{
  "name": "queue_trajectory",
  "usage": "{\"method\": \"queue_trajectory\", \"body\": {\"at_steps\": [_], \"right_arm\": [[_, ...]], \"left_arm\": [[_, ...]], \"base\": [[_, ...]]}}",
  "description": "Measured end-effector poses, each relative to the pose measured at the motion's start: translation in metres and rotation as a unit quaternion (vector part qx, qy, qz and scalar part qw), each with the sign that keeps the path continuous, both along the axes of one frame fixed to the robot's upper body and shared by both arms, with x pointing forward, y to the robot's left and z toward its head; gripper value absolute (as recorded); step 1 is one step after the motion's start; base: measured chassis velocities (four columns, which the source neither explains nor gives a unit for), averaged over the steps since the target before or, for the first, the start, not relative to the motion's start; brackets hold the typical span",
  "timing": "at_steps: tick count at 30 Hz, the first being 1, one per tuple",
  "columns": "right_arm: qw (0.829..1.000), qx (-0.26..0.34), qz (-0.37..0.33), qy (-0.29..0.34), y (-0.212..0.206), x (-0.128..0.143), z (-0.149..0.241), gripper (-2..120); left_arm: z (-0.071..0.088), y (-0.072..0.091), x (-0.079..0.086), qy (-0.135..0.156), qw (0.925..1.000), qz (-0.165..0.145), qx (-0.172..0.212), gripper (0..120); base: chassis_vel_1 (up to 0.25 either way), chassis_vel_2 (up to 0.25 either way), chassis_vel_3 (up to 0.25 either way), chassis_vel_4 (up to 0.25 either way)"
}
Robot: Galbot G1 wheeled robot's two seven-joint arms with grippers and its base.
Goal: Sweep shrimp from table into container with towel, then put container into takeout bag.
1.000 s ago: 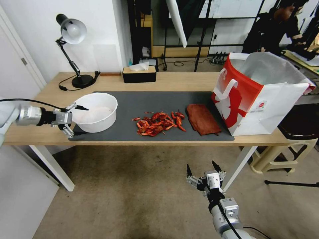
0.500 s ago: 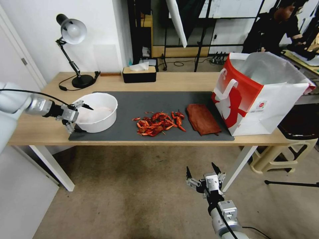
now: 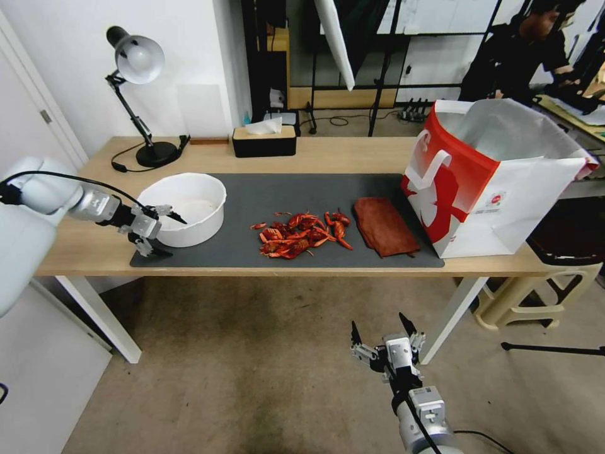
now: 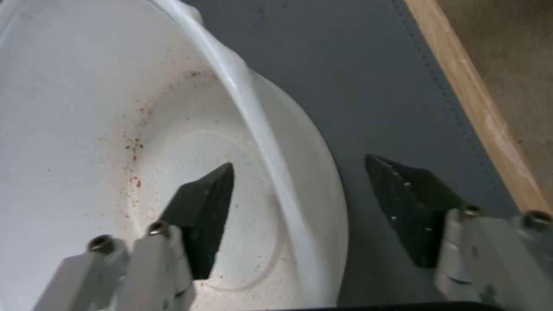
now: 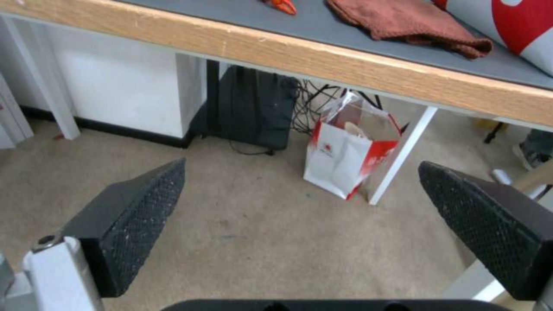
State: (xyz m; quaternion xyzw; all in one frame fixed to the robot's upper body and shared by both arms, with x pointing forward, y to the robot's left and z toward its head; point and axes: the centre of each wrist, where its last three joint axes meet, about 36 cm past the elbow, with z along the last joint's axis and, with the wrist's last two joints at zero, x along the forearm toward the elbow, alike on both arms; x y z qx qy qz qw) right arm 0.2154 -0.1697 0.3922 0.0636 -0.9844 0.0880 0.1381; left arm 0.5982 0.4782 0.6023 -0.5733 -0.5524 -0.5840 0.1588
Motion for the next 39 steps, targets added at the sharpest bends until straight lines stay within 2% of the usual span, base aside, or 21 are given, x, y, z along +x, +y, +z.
{"method": "queue_trajectory", "body": {"at_steps": [1,2,5,6,8,10,14,17,24,27,28,31,32,35,36,39], "right_arm": [[1.0,-0.001,0.0,-0.001,0.0,0.0,0.0,100],[1.0,-0.001,0.0,-0.001,0.0,0.0,0.0,100],[1.0,-0.002,-0.001,-0.001,0.0,-0.001,0.001,100],[1.0,-0.002,-0.001,-0.001,0.0,-0.001,0.001,100],[1.0,-0.002,0.0,-0.001,0.0,-0.002,0.001,100],[1.0,-0.003,0.0,-0.001,0.0,-0.002,0.001,100],[1.0,-0.004,0.005,-0.001,0.004,-0.004,0.001,100],[1.0,-0.004,0.006,-0.001,0.005,-0.005,0.0,100],[1.0,-0.004,0.007,0.0,0.006,-0.006,0.0,100],[1.0,-0.004,0.008,-0.001,0.007,-0.007,0.002,100],[1.0,-0.004,0.008,-0.001,0.007,-0.007,0.002,100],[1.0,-0.004,0.008,-0.004,0.007,-0.007,0.003,100],[1.0,-0.004,0.008,-0.004,0.007,-0.007,0.003,100],[1.0,-0.004,0.006,-0.005,0.006,-0.006,0.004,100],[1.0,-0.004,0.006,-0.005,0.006,-0.006,0.004,100],[1.0,-0.002,0.003,-0.005,0.003,-0.005,0.005,100]], "left_arm": [[-0.001,0.001,0.0,0.003,1.0,0.0,0.001,54],[-0.001,0.001,0.0,0.003,1.0,0.0,0.001,54],[-0.004,0.002,0.001,0.008,1.0,-0.002,0.001,39],[-0.004,0.002,0.001,0.008,1.0,-0.002,0.001,39],[-0.007,0.002,0.0,0.01,0.9999,-0.003,0.0,29],[-0.008,0.002,0.0,0.01,0.9999,-0.003,0.0,27],[-0.014,0.003,-0.003,0.01,0.9999,-0.006,0.001,6],[-0.011,0.006,-0.008,0.004,1.0,-0.005,0.0,0],[-0.002,0.014,-0.02,-0.011,0.9999,-0.006,0.0,0],[0.007,0.016,-0.035,-0.025,0.9996,-0.016,-0.002,0],[0.007,0.016,-0.035,-0.025,0.9996,-0.016,-0.002,0],[0.018,0.012,-0.055,-0.047,0.998,-0.041,0.003,0],[0.018,0.012,-0.055,-0.047,0.998,-0.041,0.003,0],[0.03,-0.007,-0.08,-0.064,0.9937,-0.091,0.012,0],[0.03,-0.007,-0.08,-0.064,0.9937,-0.091,0.012,0],[0.03,-0.047,-0.113,-0.069,0.9821,-0.173,0.029,0]], "base": [[0.0,0.0,0.0,0.0],[0.0,0.0,0.0,0.0],[0.0,0.0,0.0,0.0],[0.0,0.0,0.0,0.0],[0.0,0.0,0.0,0.0],[0.0,0.0,0.0,0.0],[0.0,0.0,0.0,0.0],[0.0,0.0,0.0,0.0],[0.0,0.0,0.0,0.0],[0.0,0.0,0.0,0.0],[0.0,0.0,0.0,0.0],[0.0,0.0,0.0,0.0],[0.0,0.0,0.0,0.0],[0.0,0.0,0.0,0.0],[0.0,0.0,0.0,0.0],[0.0,0.0,0.0,0.0]]}}
